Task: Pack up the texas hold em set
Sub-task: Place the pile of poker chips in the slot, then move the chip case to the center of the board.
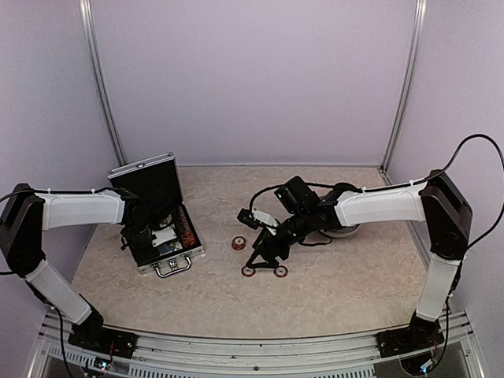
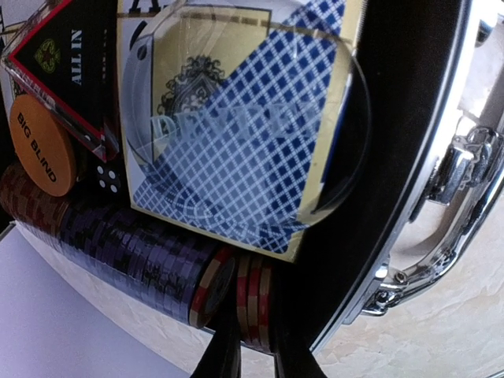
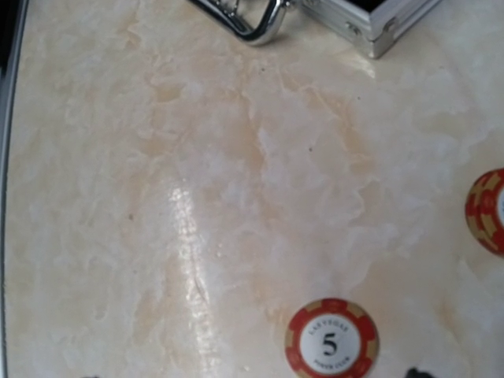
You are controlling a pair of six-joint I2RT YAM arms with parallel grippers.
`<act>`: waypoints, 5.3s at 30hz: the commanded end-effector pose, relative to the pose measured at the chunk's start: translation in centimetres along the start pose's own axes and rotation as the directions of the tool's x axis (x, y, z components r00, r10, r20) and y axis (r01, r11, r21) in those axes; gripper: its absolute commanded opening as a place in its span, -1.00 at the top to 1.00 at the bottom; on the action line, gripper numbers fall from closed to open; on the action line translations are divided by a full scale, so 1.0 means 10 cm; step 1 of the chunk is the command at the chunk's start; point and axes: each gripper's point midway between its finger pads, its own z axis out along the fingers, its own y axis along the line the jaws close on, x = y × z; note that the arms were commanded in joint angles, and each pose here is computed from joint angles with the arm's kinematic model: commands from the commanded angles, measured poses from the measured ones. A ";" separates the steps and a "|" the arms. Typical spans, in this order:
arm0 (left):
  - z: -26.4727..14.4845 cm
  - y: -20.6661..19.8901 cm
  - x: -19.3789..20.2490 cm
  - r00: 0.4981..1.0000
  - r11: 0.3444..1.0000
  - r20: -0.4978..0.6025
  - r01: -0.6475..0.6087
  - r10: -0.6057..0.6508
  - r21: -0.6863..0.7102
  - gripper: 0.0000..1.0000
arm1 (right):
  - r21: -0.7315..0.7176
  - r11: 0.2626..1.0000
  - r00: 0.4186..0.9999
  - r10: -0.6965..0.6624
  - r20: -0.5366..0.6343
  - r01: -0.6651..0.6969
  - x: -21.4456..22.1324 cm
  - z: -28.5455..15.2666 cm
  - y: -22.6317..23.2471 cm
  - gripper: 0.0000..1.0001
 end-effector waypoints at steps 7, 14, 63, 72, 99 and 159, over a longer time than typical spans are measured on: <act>0.02 0.03 0.00 1.000 1.000 -0.009 0.010 -0.010 -0.003 0.91 | -0.003 1.000 1.000 0.016 -0.014 -0.016 0.03 0.02 -0.05 -0.66; 0.00 0.12 0.02 1.000 0.999 -0.016 0.016 -0.016 -0.034 0.94 | -0.005 1.000 1.000 0.020 -0.019 -0.020 0.04 0.04 -0.06 -0.66; -0.01 0.38 0.09 0.994 0.984 -0.053 0.091 -0.100 -0.156 0.51 | -0.022 0.999 0.999 0.029 -0.041 -0.030 0.10 0.09 -0.06 -0.65; -0.13 0.34 0.04 0.990 0.984 -0.013 0.140 -0.142 -0.107 0.21 | -0.017 1.000 0.999 0.025 -0.039 -0.026 0.09 0.09 -0.06 -0.65; -1.62 0.65 -0.70 0.693 0.883 0.560 0.432 -0.454 0.182 -0.98 | 0.059 0.997 0.998 0.045 0.045 -0.047 -0.27 -0.08 -0.14 -0.66; -1.28 2.15 0.14 -0.262 0.147 0.336 0.548 -0.904 0.824 -0.90 | 0.076 0.938 0.939 0.331 0.093 -0.338 -0.99 1.10 -0.75 -0.42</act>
